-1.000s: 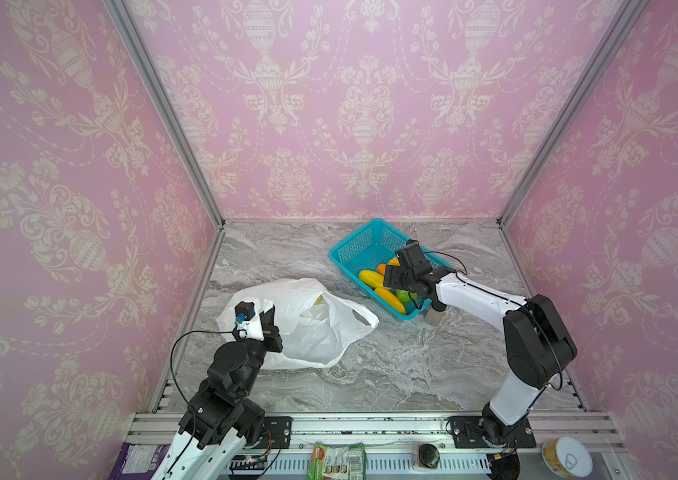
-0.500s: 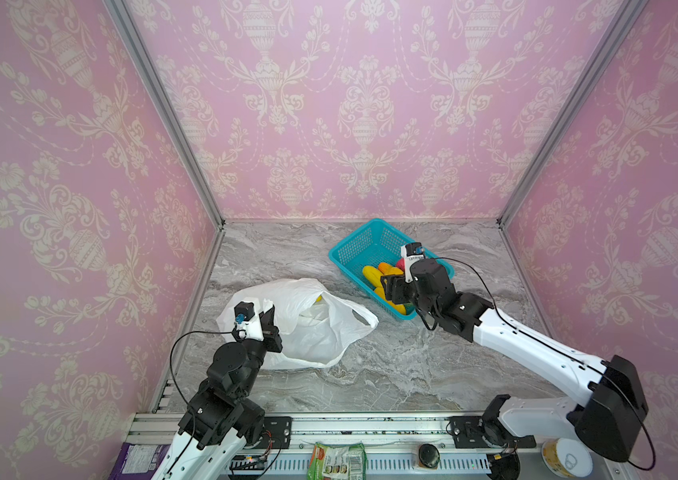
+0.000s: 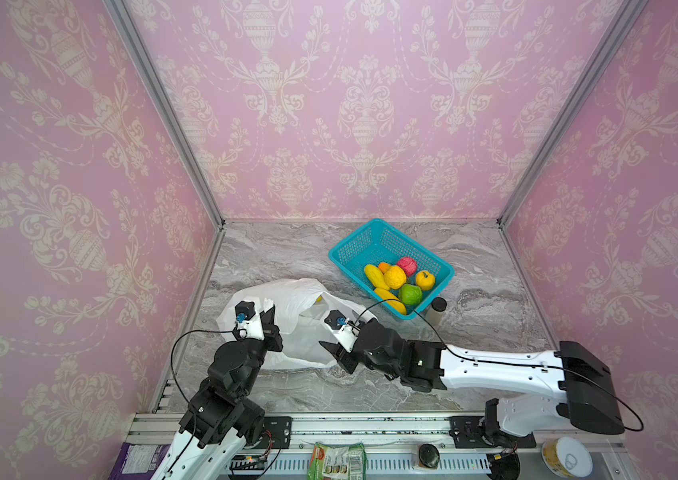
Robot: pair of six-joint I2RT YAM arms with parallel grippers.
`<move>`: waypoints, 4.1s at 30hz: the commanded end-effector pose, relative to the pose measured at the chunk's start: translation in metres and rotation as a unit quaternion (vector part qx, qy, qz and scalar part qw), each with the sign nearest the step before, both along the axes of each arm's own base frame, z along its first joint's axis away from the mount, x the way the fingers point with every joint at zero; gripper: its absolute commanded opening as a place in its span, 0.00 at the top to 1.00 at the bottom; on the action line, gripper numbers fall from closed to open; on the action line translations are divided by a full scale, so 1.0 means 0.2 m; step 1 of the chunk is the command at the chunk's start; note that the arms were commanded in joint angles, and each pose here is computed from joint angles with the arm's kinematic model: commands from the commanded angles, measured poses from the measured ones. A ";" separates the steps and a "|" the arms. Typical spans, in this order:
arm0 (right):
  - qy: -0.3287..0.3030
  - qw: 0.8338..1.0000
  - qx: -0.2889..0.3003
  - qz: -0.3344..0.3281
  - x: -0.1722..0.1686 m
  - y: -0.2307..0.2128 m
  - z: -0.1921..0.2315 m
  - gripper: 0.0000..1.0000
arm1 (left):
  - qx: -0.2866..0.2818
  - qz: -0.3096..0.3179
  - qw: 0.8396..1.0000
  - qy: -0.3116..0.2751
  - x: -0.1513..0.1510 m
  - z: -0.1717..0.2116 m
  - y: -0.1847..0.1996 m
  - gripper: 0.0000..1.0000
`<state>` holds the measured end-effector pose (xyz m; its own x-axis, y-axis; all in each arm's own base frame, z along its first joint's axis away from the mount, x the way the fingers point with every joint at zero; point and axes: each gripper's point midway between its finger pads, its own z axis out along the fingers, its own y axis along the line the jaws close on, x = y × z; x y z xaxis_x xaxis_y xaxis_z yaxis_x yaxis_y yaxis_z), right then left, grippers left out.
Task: Untie the knot of the plastic bag and take out the fruit
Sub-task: 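Move the right gripper back into the bag mouth toward the last yellow fruit, then lower the right gripper into the bag and grasp the small yellow fruit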
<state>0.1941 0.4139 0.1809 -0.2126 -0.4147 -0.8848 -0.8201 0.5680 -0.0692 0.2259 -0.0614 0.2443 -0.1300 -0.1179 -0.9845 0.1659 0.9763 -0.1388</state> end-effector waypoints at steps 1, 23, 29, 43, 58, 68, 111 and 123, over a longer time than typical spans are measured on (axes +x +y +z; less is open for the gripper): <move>-0.033 0.999 -0.013 -0.025 0.10 0.06 0.00 0.60 | -0.003 -0.011 1.000 -0.017 -0.02 0.05 -0.01 1.00; -0.021 0.994 -0.095 -0.041 0.33 0.31 -0.37 0.58 | -0.034 -0.037 0.993 -0.109 -0.11 0.51 -0.01 1.00; -0.017 0.986 -0.128 -0.106 0.52 0.36 -0.40 0.42 | -0.022 -0.043 0.994 -0.095 -0.09 0.47 -0.03 1.00; -0.031 0.959 -0.187 -0.211 0.89 0.43 -0.51 0.16 | -0.031 -0.087 0.991 -0.093 -0.10 0.50 -0.11 1.00; 0.012 0.941 -0.233 -0.246 1.08 0.32 -0.75 0.12 | -0.045 -0.072 0.989 -0.119 -0.20 0.54 -0.03 1.00; 0.039 0.948 -0.203 -0.243 1.04 0.25 -0.68 0.40 | -0.039 -0.051 0.992 -0.109 -0.17 0.50 -0.01 1.00; 0.161 0.966 -0.072 -0.187 0.53 0.04 -0.64 0.06 | -0.005 0.010 1.000 0.006 0.08 -0.12 -0.03 1.00; 0.165 0.964 -0.065 -0.198 0.54 0.07 -0.65 0.45 | -0.031 0.012 0.998 0.047 0.11 -0.36 -0.05 1.00</move>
